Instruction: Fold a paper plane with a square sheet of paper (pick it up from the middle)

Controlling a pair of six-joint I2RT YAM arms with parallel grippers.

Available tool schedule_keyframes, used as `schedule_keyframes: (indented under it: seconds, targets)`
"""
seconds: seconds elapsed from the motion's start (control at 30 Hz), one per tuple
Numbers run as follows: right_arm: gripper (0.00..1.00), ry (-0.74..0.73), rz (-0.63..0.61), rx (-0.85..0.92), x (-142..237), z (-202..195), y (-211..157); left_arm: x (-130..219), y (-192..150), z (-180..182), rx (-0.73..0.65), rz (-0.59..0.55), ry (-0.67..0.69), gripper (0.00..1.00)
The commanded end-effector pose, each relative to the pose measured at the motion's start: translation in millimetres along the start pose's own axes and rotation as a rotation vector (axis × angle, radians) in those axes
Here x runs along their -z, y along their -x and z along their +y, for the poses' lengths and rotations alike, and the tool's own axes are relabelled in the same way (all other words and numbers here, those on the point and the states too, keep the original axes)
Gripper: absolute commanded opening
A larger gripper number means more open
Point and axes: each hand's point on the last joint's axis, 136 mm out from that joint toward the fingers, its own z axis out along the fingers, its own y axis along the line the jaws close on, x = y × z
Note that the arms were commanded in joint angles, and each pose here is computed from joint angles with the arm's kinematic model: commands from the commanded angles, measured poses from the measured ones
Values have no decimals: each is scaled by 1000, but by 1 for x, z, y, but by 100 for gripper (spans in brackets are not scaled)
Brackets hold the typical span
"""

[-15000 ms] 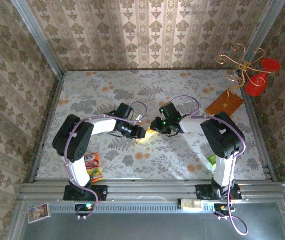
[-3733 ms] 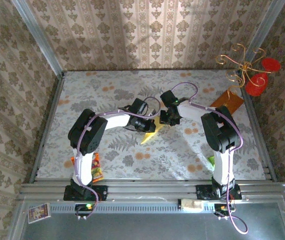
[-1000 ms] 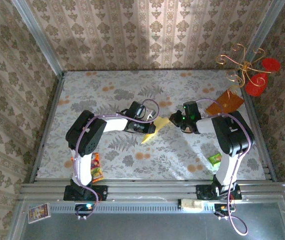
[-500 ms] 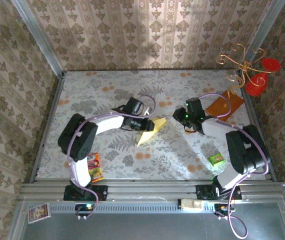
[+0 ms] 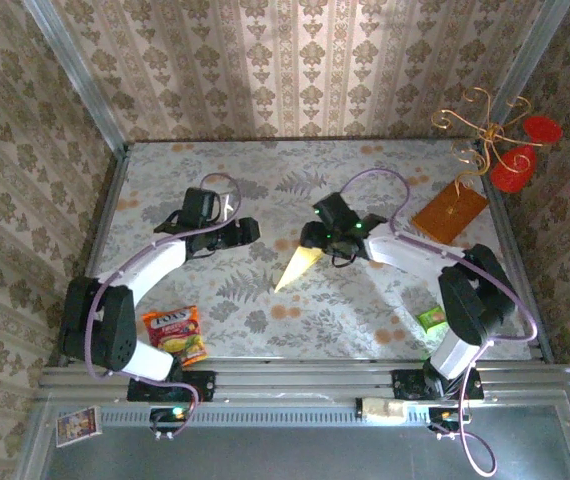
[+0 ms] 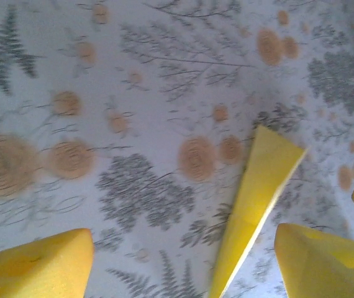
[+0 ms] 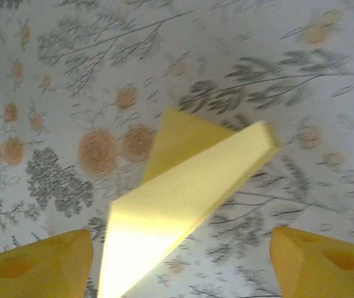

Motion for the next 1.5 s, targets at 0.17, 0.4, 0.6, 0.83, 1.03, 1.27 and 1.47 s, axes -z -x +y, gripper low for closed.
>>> schedule_keyframes:
  seconds: [0.17,0.4,0.6,0.83,1.03,1.27,1.47]
  targets:
    - [89,-222,49,66,-21,-7,-22,13,-9,31,18,-13,105,91]
    - [89,-253,106,73,-39,-5,-29,9,-13,43,23,1,158,100]
    - [82,-301,86,36,-33,-16,-28,5,-15,44,27,12,153,100]
    - [71,-311,41,-6,-19,-24,-25,1,-18,46,36,25,151,100]
    - [56,-322,37,-44,-19,-34,-30,-9,-24,52,57,48,155,100]
    - [39,-325,15,-100,-19,-42,-33,-14,-27,57,59,61,169,100]
    - [27,-301,-14,-144,-19,-44,-28,-16,-30,59,62,69,175,100]
